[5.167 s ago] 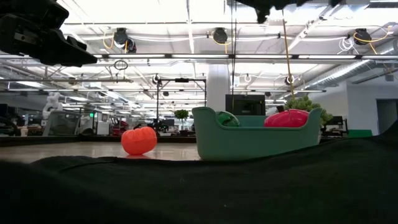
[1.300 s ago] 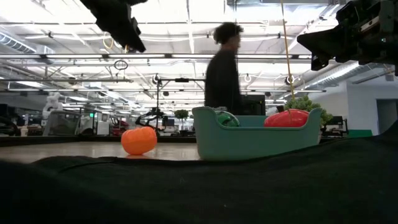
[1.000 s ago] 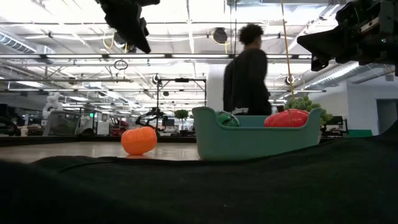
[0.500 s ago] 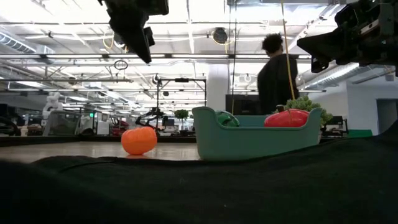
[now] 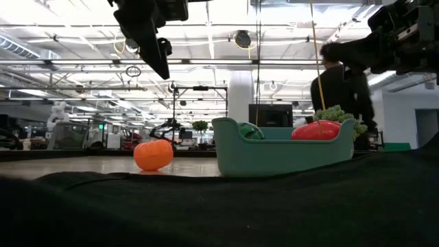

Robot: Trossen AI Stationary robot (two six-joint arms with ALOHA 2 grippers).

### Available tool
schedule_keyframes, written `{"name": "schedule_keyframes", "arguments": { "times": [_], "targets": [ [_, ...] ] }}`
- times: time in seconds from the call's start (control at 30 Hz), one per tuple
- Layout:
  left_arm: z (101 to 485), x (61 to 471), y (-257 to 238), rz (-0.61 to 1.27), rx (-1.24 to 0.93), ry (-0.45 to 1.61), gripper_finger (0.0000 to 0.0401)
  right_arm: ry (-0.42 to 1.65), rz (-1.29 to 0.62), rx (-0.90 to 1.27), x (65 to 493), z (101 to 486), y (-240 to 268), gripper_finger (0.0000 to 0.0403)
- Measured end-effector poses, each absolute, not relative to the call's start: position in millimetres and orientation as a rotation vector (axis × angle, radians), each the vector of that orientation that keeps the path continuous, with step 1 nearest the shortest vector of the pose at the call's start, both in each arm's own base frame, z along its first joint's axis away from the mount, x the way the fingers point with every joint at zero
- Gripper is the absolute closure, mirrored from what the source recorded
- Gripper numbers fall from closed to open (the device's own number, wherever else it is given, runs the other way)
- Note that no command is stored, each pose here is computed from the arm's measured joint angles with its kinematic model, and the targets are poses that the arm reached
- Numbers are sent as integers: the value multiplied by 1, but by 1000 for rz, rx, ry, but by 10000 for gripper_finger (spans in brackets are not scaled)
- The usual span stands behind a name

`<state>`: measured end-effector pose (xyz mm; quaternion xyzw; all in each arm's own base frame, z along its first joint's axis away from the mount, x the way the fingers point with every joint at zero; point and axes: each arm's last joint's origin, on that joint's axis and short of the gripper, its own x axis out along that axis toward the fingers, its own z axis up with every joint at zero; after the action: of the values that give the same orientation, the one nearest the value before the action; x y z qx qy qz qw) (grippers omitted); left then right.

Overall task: Pick and placing Produce into tupperware
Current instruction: Put the pumpkin into the blue bin

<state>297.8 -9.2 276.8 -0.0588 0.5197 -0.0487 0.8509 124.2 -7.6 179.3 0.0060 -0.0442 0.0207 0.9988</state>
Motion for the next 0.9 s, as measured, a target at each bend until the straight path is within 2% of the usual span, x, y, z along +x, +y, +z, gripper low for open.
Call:
{"name": "schedule_keyframes", "arguments": {
  "times": [0.23, 0.57, 0.9],
  "targets": [
    [271, 302, -14, -110, -116, 1111, 83, -81, 41, 8, 124, 179, -8, 403],
    [233, 314, -24, -90, -64, 1210, 82, -65, 41, 8, 125, 177, -8, 403],
    [202, 318, -25, -63, -125, 1285, 82, -65, 43, 11, 125, 177, -8, 403]
  ]
}}
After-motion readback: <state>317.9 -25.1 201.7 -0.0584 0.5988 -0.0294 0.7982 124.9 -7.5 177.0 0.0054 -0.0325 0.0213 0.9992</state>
